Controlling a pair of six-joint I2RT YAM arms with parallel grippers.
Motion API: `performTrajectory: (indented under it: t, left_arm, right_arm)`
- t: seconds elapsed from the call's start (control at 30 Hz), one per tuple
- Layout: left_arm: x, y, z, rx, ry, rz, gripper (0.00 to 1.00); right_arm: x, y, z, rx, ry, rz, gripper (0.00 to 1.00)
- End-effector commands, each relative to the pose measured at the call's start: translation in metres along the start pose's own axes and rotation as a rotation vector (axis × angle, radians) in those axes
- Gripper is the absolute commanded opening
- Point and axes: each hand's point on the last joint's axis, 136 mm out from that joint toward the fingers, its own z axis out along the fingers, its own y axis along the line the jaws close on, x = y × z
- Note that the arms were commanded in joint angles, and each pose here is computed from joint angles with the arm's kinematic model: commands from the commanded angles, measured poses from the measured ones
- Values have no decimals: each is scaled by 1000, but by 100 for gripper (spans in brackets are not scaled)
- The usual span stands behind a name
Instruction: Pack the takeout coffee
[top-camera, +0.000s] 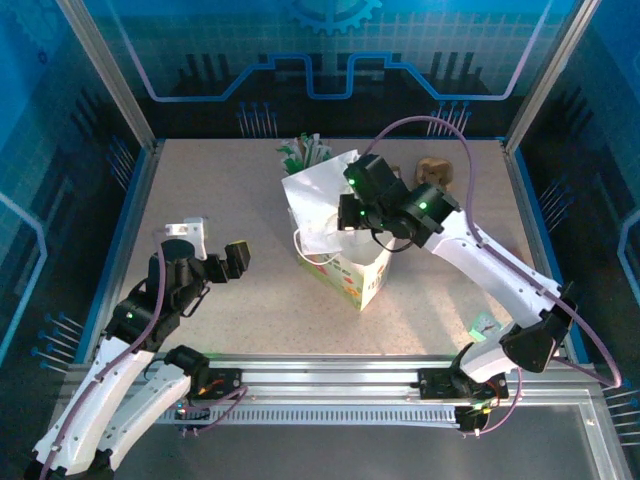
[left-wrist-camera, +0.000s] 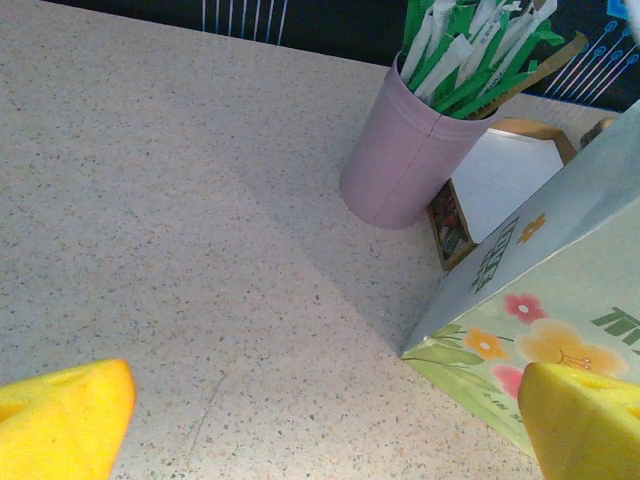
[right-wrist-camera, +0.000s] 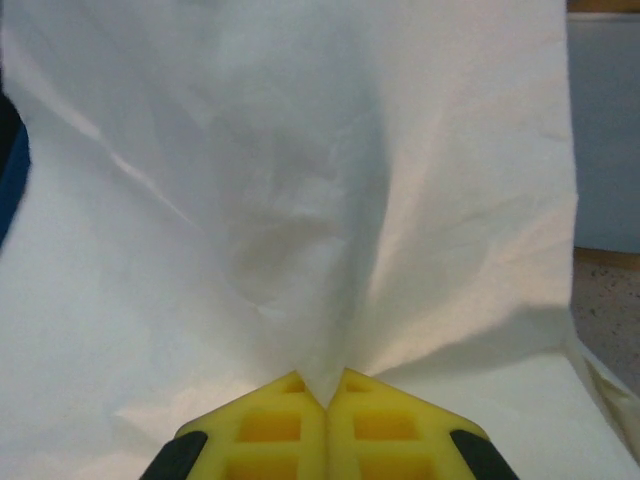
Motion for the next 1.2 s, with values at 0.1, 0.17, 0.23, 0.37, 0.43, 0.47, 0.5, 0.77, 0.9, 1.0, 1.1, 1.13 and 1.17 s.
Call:
performTrajectory:
  t: [0.1,0.17,0.23,0.37,0.43,0.47,0.5,0.77,0.9,1.0,1.1,1.13,1.17]
  left_arm:
    - [-7,-7,-8,33,-14,1,99]
    - [-8,-7,-8,33,-17,1,99]
    - [-8,-7,-8,33,-15,1,99]
    - [-8,-7,-8,34,-14,0,99]
    - [-8,-7,-8,33,-14,0,99]
    - [-7,-7,-8,34,-14,0,99]
    - [-8,-7,-8,36,-14,1,99]
    - [-7,-8,-7,37,-10,2,99]
    - [-7,-8,-8,38,-10,2,99]
    - [-7,-8,-8,38,-9,1,99]
    - [-7,-8,-7,38,-8,2,99]
    - [-6,-8,-7,36,-7,2,99]
    - [-7,-8,-7,38,-7,3,99]
  right_arm:
    - [11,-10,25,54,17,41,0]
    - [17,-14,33,62,36,52,0]
    - [24,-18,41,82,59,55,0]
    - [39,-27,54,118,109,66,0]
    - [44,-31,59,130,127,75,0]
    - [45,-33,61,138,136,78,0]
    - [44,-33,59,142,140,79,0]
    - [11,-13,18,80,112,32,27]
    - [-1,-2,10,57,105,11,33]
    - [-7,3,12,46,99,9,32]
    - [-11,20,22,-21,89,-6,24]
    - [-11,24,27,-29,92,-11,20]
    - [-11,26,33,-31,95,-16,17]
